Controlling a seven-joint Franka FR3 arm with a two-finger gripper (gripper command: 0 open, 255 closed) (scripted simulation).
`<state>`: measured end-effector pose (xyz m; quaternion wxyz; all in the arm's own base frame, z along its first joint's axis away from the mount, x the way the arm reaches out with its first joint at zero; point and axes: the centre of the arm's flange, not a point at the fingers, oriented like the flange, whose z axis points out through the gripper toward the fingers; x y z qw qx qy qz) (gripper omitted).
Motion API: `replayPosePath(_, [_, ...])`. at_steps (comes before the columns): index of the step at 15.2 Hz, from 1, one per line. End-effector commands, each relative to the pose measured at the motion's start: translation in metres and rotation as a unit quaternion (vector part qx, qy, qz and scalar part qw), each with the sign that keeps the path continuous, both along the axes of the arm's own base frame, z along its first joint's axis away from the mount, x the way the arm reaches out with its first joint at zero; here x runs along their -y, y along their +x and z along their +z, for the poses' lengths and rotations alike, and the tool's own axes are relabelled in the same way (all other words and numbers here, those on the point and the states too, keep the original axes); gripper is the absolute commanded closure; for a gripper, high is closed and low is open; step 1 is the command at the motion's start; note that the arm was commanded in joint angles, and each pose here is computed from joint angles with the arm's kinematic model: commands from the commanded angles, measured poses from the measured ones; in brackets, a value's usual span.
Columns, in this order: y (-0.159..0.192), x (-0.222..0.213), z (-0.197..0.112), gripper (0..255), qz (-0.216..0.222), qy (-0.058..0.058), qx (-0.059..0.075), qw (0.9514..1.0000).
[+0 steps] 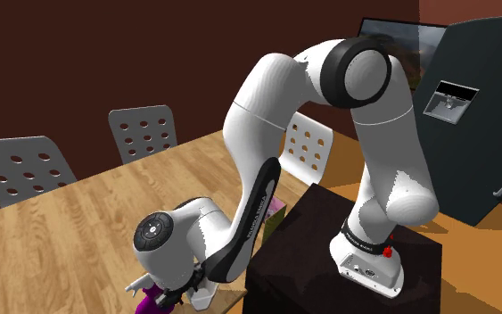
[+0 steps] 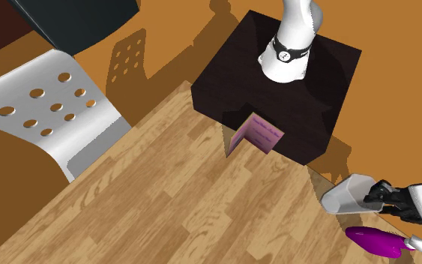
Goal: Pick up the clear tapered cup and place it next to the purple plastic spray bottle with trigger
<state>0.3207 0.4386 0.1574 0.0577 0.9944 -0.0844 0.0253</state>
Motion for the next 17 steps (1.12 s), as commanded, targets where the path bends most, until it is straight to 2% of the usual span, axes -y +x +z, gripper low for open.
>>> replayPosePath(1, [0.0, 0.0, 0.0, 0, 0.0, 0.0, 0.0, 1.0])
replayPosePath(5, [0.0, 0.0, 0.0, 0, 0.0, 0.0, 0.0, 1.0])
replayPosePath(9, [-0.002, -0.006, 0.05, 0, 0.0, 0.0, 0.0, 1.0])
replayPosePath(17, [-0.002, -0.006, 0.05, 0, 0.0, 0.0, 0.0, 1.0])
